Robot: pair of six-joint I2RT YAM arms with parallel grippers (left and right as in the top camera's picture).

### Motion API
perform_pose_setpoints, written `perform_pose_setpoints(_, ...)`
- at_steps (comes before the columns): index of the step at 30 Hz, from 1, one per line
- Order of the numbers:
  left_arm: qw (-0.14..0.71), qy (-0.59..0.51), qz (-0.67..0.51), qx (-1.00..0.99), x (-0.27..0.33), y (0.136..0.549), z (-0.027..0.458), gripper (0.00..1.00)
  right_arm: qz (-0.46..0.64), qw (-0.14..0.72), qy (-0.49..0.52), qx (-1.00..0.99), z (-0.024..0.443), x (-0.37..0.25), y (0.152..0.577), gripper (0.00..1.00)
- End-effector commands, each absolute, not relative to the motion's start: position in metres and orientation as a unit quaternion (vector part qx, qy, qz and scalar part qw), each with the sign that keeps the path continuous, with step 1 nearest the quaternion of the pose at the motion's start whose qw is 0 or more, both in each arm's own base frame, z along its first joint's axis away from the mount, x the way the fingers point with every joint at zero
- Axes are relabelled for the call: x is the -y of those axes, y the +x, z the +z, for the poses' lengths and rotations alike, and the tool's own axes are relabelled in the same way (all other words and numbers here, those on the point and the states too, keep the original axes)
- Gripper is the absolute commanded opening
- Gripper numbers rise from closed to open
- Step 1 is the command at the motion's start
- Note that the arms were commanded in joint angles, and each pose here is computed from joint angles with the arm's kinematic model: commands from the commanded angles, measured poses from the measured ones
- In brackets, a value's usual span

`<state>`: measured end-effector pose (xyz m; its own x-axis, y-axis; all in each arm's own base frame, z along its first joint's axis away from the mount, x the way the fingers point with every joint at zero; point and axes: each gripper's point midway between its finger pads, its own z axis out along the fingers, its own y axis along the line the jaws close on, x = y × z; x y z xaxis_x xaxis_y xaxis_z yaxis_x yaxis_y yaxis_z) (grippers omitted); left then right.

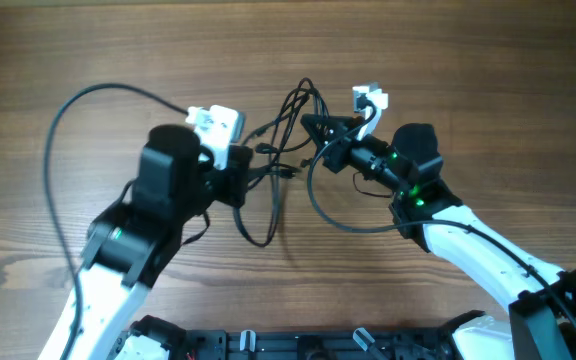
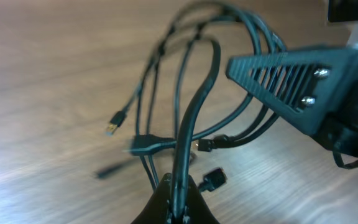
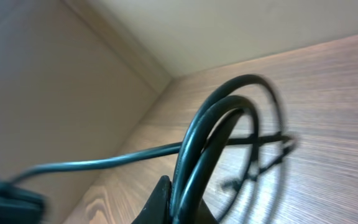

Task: Untangle cables

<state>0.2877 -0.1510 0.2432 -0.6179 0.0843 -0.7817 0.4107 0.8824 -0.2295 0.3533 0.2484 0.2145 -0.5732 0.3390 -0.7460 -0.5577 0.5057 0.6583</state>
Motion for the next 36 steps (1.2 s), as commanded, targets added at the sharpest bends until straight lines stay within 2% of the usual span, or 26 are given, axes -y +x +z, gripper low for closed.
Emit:
perform_pose_setpoints(1, 0.500, 0.065, -0.096, -0.858, 0.100, 0.290, 0.282, 0.04, 0.482, 0.464, -0.038, -0.742, 0.216, -0.232, 0.365, 0.04)
perform_pose_setpoints(6, 0.551, -0.088, -0.008, -0.830, 0.037, 0.281, 0.306, 0.04, 0.470, 0.453, -0.023, -0.757, 0.205, -0.223, 0.369, 0.04)
perform_pose_setpoints(16, 0.578, -0.344, -0.015, -0.740, -0.014, 0.270, 0.316, 0.04, 0.452, 0.428, -0.003, -0.783, 0.185, -0.217, 0.369, 0.04)
perform_pose_setpoints(22, 0.576, -0.445, -0.022, -0.686, -0.034, 0.258, 0.310, 0.04, 0.440, 0.416, 0.011, -0.796, 0.175, -0.211, 0.370, 0.04)
perform_pose_setpoints(28, 0.575, -0.471, -0.020, -0.669, -0.040, 0.253, 0.308, 0.04, 0.425, 0.402, 0.033, -0.811, 0.162, -0.197, 0.372, 0.04)
perform_pose_setpoints(32, 0.572, -0.526, -0.066, -0.626, -0.040, 0.253, 0.309, 0.04, 0.404, 0.392, 0.051, -0.825, 0.150, -0.190, 0.373, 0.04)
perform_pose_setpoints(36, 0.543, -0.601, -0.163, -0.563, -0.032, 0.256, 0.305, 0.04, 0.393, 0.379, 0.060, -0.835, 0.141, -0.187, 0.370, 0.04)
